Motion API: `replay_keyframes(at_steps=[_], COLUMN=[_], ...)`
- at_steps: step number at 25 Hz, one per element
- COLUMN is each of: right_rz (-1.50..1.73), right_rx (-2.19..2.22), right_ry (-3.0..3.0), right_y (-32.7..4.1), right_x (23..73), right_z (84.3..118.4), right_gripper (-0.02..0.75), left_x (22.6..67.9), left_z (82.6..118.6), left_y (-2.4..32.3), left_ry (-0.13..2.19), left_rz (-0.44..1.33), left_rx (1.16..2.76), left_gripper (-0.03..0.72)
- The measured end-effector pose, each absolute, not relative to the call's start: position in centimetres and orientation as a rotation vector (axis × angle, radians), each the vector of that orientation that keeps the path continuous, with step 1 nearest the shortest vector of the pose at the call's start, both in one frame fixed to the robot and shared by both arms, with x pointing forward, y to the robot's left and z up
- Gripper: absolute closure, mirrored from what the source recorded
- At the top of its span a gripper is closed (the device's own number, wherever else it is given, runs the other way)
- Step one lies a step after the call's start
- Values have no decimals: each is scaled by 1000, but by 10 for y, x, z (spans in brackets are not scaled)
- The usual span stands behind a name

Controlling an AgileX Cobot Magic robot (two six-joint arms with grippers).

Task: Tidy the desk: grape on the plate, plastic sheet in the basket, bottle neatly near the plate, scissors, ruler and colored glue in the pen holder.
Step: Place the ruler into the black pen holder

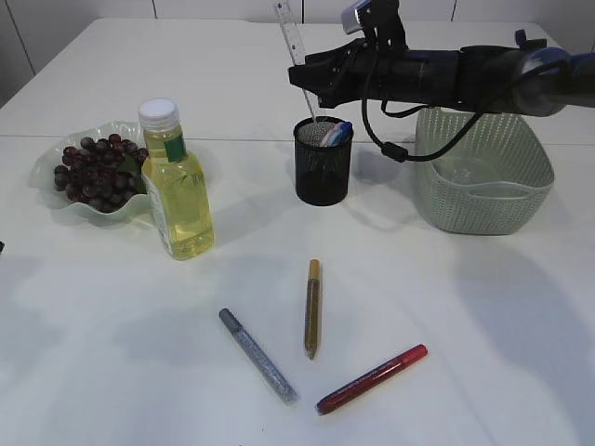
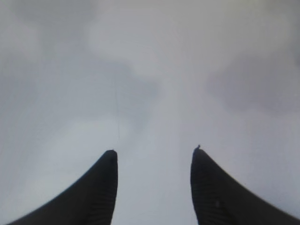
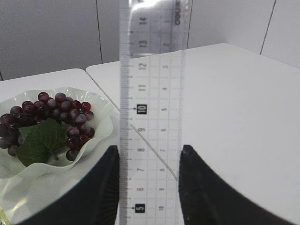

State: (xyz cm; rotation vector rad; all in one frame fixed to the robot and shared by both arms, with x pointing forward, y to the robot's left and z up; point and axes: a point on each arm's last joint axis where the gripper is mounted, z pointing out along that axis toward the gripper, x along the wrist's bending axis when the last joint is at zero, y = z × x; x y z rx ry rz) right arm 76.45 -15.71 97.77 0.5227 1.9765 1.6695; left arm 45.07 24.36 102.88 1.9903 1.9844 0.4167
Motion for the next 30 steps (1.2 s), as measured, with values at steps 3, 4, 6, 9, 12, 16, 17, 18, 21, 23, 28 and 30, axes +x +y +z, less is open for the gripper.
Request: replay_keyframes(at_steps=[3, 4, 6, 9, 12, 16, 17, 18, 21, 23, 28, 30], right_rz=[1690, 1697, 1701, 1696, 1700, 1717, 1721, 1725, 1760, 1797, 1661, 1566], right_rx=[567, 586, 618, 647, 659, 689, 698, 706, 782, 876, 1021, 1069], right_ry=[1981, 1984, 1991, 2002, 2003, 2001, 2001, 2001, 1997, 1991, 2059, 2126], right_y=[-157, -157, -157, -157, -157, -157, -157, -157, -158, -159, -166, -169], right_x=[765, 765, 767, 768, 769, 769, 769, 769, 769, 769, 758, 747], right_z=[975, 973, 966, 958, 957, 957, 957, 957, 957, 960, 1006, 1031], right_gripper=[435, 434, 431, 419, 381, 275, 262, 252, 241, 238, 237, 237], left_x=[451, 451, 451, 451, 450, 450, 450, 450, 450, 450, 449, 449], left_z=[1029, 1029, 1029, 1029, 1029, 1029, 1029, 1029, 1029, 1029, 1028, 1028], left_y=[244, 244, 244, 244, 244, 244, 244, 244, 244, 244, 246, 247], left_ry=[1984, 1985, 1985, 1987, 1987, 1988, 1988, 1989, 1990, 1989, 1999, 1999], left_rz=[419, 419, 419, 418, 418, 417, 417, 417, 416, 419, 434, 437], left_rx=[1992, 1993, 1993, 1994, 1995, 1996, 1996, 1996, 1997, 1999, 2027, 2034], left_gripper=[316, 316, 316, 316, 316, 316, 316, 316, 316, 316, 316, 316])
